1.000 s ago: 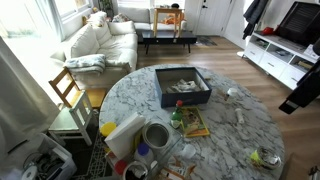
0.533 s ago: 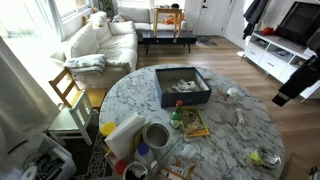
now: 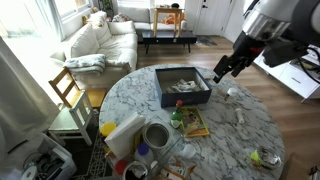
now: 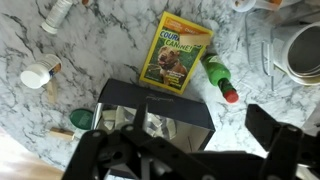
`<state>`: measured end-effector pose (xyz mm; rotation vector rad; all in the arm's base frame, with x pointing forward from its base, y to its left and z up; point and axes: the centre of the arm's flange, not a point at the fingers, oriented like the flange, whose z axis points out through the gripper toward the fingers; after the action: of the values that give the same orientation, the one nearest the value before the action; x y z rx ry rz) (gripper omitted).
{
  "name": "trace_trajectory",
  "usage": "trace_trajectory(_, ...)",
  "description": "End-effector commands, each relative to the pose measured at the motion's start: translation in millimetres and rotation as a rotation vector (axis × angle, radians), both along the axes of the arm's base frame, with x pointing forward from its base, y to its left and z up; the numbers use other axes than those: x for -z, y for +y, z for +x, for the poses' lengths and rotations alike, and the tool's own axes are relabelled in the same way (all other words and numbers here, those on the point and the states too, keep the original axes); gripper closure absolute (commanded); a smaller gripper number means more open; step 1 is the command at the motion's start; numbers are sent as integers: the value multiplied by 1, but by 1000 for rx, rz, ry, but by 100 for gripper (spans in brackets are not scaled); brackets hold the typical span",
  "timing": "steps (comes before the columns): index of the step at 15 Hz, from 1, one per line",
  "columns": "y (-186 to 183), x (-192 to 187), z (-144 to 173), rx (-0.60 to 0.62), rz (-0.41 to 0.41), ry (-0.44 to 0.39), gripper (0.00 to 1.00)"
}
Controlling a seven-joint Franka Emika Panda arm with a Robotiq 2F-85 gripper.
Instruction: Pick up the striped towel from the box and put it on the table, pick up the box and put it on top of the striped towel, pick up two wooden blocks at the same time from the box and put them on the table
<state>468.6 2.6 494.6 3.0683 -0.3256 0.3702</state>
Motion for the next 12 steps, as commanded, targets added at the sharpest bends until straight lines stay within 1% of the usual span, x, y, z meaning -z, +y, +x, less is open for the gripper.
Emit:
trace_trajectory(1, -18, 43, 84, 13, -26, 56, 0)
trace_trajectory(3, -32, 71, 117, 23, -55, 85, 0)
trace_trajectory(6, -57, 109, 163, 63, -58, 96, 0)
trace_trajectory(8, -71, 129, 183, 95, -41, 89, 0)
trace_trajectory(9, -63, 116, 145, 62, -45, 96, 0)
trace_trajectory(10, -69, 125, 156, 70, -46, 97, 0)
trace_trajectory(12, -73, 135, 168, 76, -48, 99, 0)
